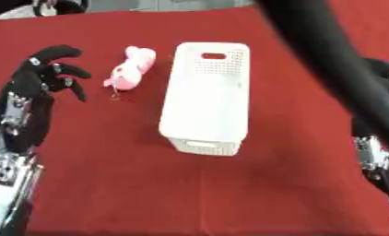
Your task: Pick up objects on the table and place them in the box.
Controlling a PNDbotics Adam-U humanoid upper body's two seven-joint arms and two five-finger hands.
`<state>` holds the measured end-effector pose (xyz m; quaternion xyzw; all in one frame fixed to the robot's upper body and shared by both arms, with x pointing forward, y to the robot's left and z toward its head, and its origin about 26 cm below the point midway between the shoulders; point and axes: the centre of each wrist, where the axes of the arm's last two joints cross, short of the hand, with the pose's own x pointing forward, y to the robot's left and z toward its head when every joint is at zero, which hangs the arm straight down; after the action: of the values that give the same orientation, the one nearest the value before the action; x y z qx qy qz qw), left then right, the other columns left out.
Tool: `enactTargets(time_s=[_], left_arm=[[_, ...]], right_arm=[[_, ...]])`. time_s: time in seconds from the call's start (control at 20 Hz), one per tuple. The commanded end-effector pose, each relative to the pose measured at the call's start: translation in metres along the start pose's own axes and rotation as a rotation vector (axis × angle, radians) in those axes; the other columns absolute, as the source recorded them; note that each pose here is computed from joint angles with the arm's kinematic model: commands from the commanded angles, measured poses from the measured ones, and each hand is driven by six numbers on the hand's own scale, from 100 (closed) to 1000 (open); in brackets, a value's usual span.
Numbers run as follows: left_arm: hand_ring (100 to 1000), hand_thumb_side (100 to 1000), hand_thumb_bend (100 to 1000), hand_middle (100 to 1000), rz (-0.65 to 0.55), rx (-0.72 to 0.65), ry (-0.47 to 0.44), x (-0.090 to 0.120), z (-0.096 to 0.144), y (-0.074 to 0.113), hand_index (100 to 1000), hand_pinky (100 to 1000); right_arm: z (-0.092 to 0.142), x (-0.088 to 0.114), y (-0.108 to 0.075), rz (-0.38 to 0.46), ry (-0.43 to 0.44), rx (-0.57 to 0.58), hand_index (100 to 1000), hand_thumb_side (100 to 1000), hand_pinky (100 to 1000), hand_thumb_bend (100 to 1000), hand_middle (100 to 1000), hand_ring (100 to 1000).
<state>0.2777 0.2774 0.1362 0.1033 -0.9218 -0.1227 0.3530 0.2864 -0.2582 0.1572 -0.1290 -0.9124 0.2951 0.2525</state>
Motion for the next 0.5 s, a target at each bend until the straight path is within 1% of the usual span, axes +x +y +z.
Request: enactTargets(time_s=[0.05,0.5], left_arm=[[611,971,189,731,-0.018,-0.014,-0.029,0.0056,-0.0046,0.0043,833,330],[611,972,187,732,-0.021,-0.02,-0.032,0.0059,-0.0057,0.0046,834,331]], right_arm=[[-0.0019,0.0027,-0.0038,0.012,-0.016,0.0,806,740,653,172,846,789],[-0.0018,0.0028,-0.0032,0.012,-0.014,0.0,807,739,655,172,846,790]])
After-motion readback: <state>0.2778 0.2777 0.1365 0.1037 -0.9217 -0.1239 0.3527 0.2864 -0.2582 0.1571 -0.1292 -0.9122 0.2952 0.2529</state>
